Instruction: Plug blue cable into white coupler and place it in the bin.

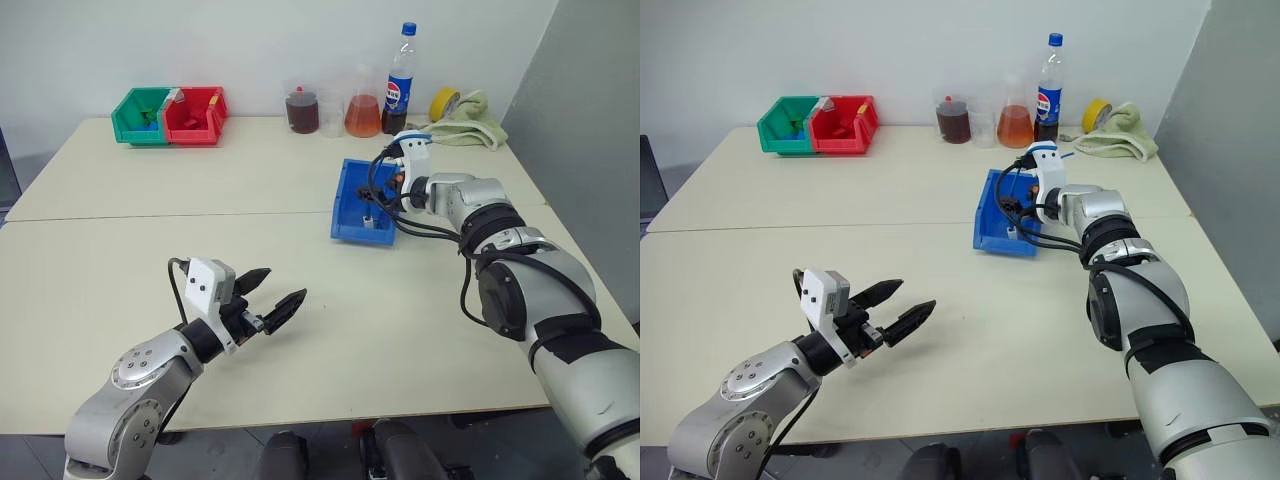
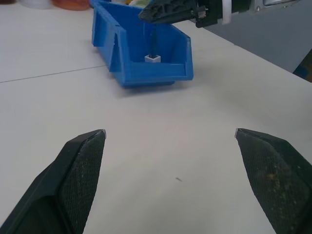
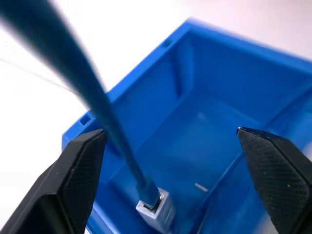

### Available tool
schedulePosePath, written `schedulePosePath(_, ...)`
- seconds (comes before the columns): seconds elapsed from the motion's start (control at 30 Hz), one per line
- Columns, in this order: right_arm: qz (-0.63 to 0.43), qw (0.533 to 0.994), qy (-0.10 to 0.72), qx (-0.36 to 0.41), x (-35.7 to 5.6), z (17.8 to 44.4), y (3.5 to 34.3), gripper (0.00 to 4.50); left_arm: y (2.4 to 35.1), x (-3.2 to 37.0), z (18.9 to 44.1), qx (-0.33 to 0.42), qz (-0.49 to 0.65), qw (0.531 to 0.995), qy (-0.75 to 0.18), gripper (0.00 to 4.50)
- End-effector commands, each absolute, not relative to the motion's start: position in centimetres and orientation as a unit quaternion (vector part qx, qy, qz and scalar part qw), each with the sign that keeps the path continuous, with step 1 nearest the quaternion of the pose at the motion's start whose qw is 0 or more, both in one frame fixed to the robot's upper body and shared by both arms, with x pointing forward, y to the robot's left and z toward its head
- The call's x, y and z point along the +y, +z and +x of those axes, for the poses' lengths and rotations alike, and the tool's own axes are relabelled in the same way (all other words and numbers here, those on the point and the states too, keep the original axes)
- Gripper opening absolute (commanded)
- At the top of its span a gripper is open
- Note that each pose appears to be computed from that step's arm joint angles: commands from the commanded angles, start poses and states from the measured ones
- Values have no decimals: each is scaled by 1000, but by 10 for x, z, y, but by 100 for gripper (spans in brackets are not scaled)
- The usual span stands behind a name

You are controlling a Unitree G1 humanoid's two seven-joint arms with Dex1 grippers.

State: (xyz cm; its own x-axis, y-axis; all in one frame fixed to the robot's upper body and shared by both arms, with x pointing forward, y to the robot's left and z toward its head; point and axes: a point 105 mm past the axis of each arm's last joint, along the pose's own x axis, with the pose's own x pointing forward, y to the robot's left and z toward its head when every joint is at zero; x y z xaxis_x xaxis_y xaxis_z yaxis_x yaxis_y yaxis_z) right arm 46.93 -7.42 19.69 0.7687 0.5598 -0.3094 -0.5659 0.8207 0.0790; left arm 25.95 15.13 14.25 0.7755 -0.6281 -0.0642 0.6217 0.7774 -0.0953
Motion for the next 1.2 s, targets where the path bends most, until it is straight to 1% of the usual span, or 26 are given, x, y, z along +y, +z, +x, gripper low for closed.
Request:
schedulePosePath(0.03,-20,952,287,102,-76,476,233,445,149,148,260,29,-34,941,-336,450)
schedulePosePath(0.27,-13,958,279,65,-74,478,251,445,149,147,263,28,-34,940,-338,450)
schedulePosePath(0.53,20,973,231,-13,-87,484,286,445,148,144,264,27,-37,939,-340,450)
schedulePosePath(0.67,26,971,239,-11,-86,483,285,445,148,144,265,27,-37,940,-339,450)
schedulePosePath(0.83,30,962,271,13,-82,480,273,445,149,147,264,27,-33,941,-335,450)
schedulePosePath(0.9,36,958,285,19,-83,478,267,445,147,151,263,33,-28,945,-325,450)
schedulePosePath(0.97,20,954,298,5,-86,475,266,445,146,158,265,34,-18,954,-298,450)
schedulePosePath(1.07,0,949,313,-30,-91,462,264,445,147,181,273,22,10,976,-218,450)
schedulePosePath(1.13,-23,946,318,-62,-93,445,262,445,147,192,275,20,22,983,-181,450)
schedulePosePath(1.2,-50,944,314,-87,-95,418,251,445,146,203,274,22,36,989,-142,450)
